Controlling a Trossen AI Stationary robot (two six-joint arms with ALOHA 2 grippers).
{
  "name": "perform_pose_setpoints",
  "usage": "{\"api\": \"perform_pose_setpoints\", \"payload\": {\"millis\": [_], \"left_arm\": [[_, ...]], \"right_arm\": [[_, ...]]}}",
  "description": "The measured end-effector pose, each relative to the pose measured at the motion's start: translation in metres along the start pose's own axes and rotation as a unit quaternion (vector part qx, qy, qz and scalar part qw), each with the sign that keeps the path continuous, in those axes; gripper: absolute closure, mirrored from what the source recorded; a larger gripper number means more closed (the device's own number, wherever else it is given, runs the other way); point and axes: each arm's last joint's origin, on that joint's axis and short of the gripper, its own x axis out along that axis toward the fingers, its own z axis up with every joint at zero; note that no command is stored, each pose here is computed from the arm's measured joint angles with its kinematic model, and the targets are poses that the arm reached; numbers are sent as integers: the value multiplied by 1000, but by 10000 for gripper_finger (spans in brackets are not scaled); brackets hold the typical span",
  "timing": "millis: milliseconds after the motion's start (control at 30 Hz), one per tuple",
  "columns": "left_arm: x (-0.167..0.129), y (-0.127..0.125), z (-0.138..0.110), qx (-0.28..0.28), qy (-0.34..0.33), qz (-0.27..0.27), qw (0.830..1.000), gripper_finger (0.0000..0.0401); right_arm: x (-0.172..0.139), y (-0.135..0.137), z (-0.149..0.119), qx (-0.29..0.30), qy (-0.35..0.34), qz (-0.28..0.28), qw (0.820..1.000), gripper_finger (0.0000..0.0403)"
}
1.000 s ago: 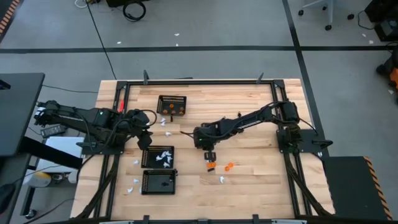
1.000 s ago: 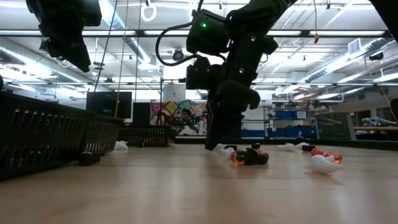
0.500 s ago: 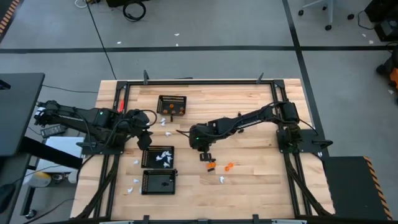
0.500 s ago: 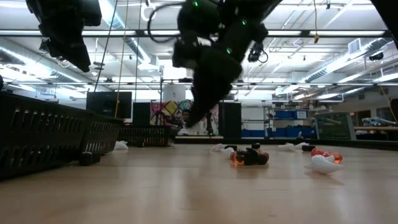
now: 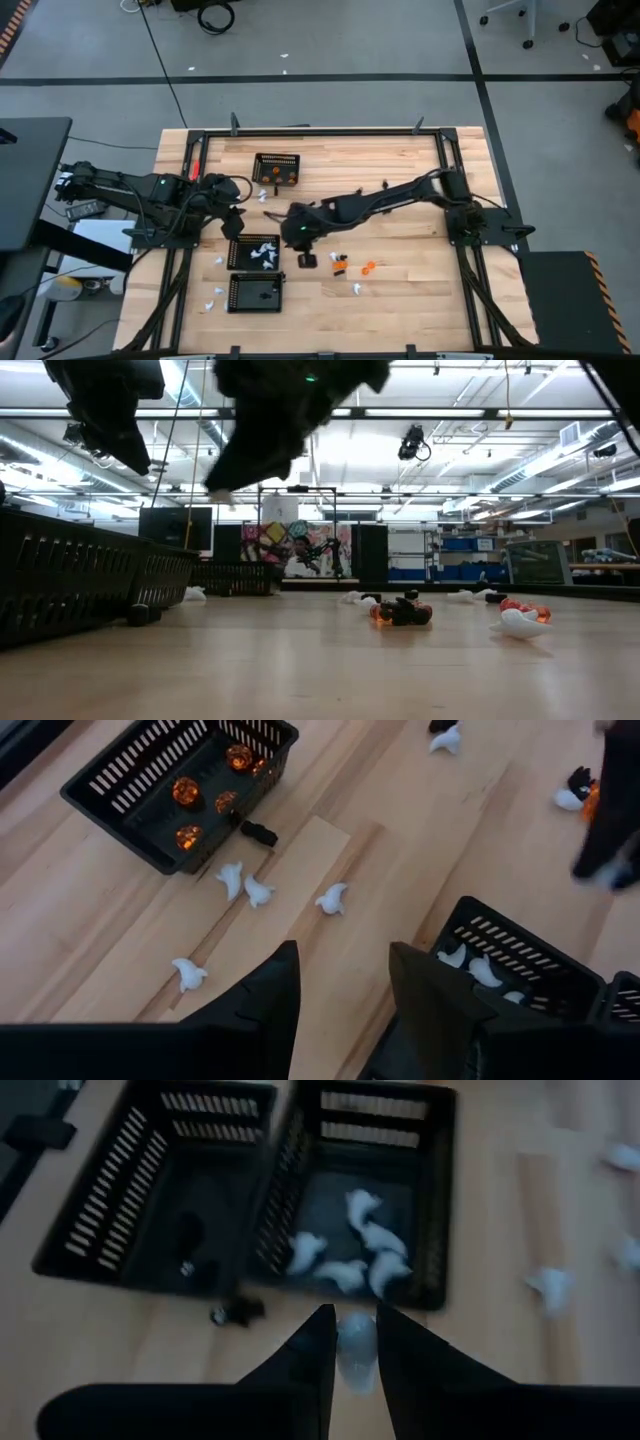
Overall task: Sort Halloween decoration
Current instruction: Put the white toy into the middle black bin
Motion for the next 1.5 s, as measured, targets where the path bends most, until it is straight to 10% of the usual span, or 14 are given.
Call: {"api": "perform_pose_setpoints", "payload": {"millis": [633, 1167, 1500], "left_arm": [[0, 1, -7, -56, 62, -20, 996, 239], [-1, 3, -9, -67, 70, -14, 995, 239], [6, 4, -8, -80, 71, 30, 994, 239]], "right_arm": [[75, -3, 20, 11, 1, 18, 1000, 327], [73, -16, 18, 29, 12, 47, 998, 267], [17, -13, 43, 26, 7, -6, 1000, 272]]}}
